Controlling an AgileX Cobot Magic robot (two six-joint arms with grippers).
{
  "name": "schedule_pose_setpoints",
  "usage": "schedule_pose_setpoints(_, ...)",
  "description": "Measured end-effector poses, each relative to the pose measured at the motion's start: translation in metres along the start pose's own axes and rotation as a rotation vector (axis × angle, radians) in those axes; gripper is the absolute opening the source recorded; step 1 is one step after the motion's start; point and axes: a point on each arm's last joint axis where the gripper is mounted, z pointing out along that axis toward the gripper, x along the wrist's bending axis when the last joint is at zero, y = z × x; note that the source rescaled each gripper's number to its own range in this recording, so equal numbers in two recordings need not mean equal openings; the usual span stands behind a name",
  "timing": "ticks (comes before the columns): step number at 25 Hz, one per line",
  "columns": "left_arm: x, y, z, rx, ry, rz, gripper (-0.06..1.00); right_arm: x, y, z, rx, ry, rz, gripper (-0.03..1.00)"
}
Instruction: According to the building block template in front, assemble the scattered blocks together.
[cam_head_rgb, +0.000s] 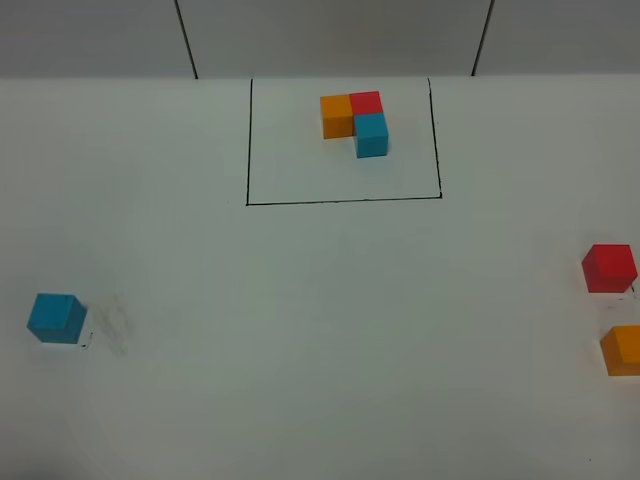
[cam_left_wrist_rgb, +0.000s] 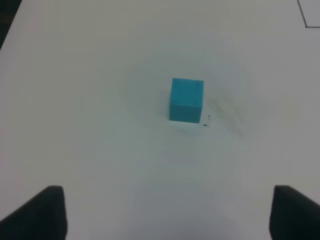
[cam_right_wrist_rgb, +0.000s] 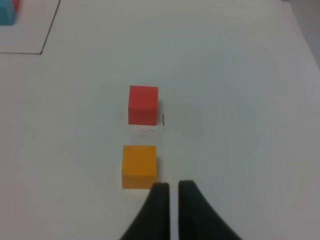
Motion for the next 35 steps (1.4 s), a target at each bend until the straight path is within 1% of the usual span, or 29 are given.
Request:
schedule_pose_setpoints(2, 0.003, 0.0, 0.0, -0.001, 0.029, -0.021, 1.0, 0.0, 0.0, 0.0, 0.0, 0.0, 0.0, 0.0)
schedule_pose_setpoints(5, 0.005, 0.0, 0.0, -0.003, 0.06, -0.037, 1.0, 0.0, 0.0, 0.0, 0.0, 0.0, 0.0, 0.0)
schedule_pose_setpoints(12, 0.006, 0.0, 0.0, -0.004, 0.066, -0.039, 0.91, 0.0, 0.0, 0.0, 0.0, 0.0, 0.0, 0.0)
schedule_pose_setpoints(16, 0.006, 0.002, 0.001, 0.011, 0.067, -0.037, 0.89, 0.0, 0.0, 0.0, 0.0, 0.0, 0.0, 0.0)
schedule_pose_setpoints(20, 0.004, 0.019, 0.011, 0.101, 0.057, -0.033, 0.89, 0.0, 0.0, 0.0, 0.0, 0.0, 0.0, 0.0)
schedule_pose_setpoints(24, -0.001, 0.057, 0.022, 0.186, 0.004, -0.053, 0.89, 0.0, 0.0, 0.0, 0.0, 0.0, 0.0, 0.0)
schedule_pose_setpoints(26, -0.004, 0.077, 0.029, 0.203, -0.019, -0.061, 0.89, 0.0, 0.0, 0.0, 0.0, 0.0, 0.0, 0.0)
schedule_pose_setpoints(30, -0.007, 0.104, 0.061, 0.294, -0.03, -0.043, 0.89, 0.0, 0.0, 0.0, 0.0, 0.0, 0.0, 0.0)
schedule_pose_setpoints(35, -0.012, 0.112, 0.111, 0.438, -0.05, -0.045, 0.89, 0.0, 0.0, 0.0, 0.0, 0.0, 0.0, 0.0)
